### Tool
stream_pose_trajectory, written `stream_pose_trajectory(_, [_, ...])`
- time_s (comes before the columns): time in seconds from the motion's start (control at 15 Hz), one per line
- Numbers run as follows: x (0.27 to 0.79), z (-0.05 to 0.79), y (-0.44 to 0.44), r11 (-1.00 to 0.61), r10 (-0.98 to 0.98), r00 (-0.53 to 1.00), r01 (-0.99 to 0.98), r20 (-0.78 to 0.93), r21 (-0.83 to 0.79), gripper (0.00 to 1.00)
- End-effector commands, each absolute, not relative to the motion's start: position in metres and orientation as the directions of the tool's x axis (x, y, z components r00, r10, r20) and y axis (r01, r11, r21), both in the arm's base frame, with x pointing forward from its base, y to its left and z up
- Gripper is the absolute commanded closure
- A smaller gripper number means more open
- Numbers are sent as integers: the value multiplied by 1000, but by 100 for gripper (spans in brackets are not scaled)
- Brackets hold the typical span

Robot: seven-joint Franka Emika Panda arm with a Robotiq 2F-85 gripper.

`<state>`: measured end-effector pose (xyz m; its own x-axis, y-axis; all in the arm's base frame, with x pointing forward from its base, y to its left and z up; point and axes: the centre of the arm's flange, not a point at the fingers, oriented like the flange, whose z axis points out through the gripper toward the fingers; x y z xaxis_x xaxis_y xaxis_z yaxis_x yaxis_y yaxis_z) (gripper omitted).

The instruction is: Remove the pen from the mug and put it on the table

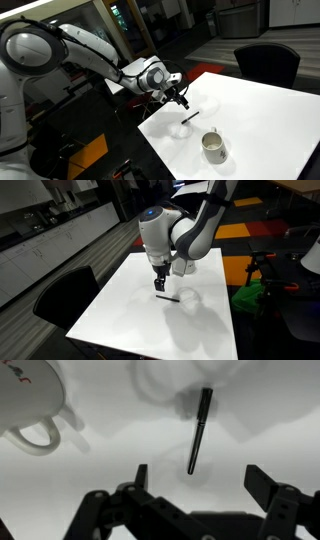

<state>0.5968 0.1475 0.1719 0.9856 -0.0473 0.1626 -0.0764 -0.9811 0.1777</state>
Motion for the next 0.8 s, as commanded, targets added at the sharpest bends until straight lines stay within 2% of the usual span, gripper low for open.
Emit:
stream_pose_trajectory(0.0, [559,236,141,-986,-62,997,-70,55,151,0])
stream_pose_trajectory(0.4, [536,272,139,-989,-80,995,-72,-59,131,0])
stream_pose_trajectory(0.47, [549,260,146,-986,-80,996,-76,-24,150,0])
stream_pose_trajectory(0.73, [548,259,145,-986,-79,996,-74,-30,150,0])
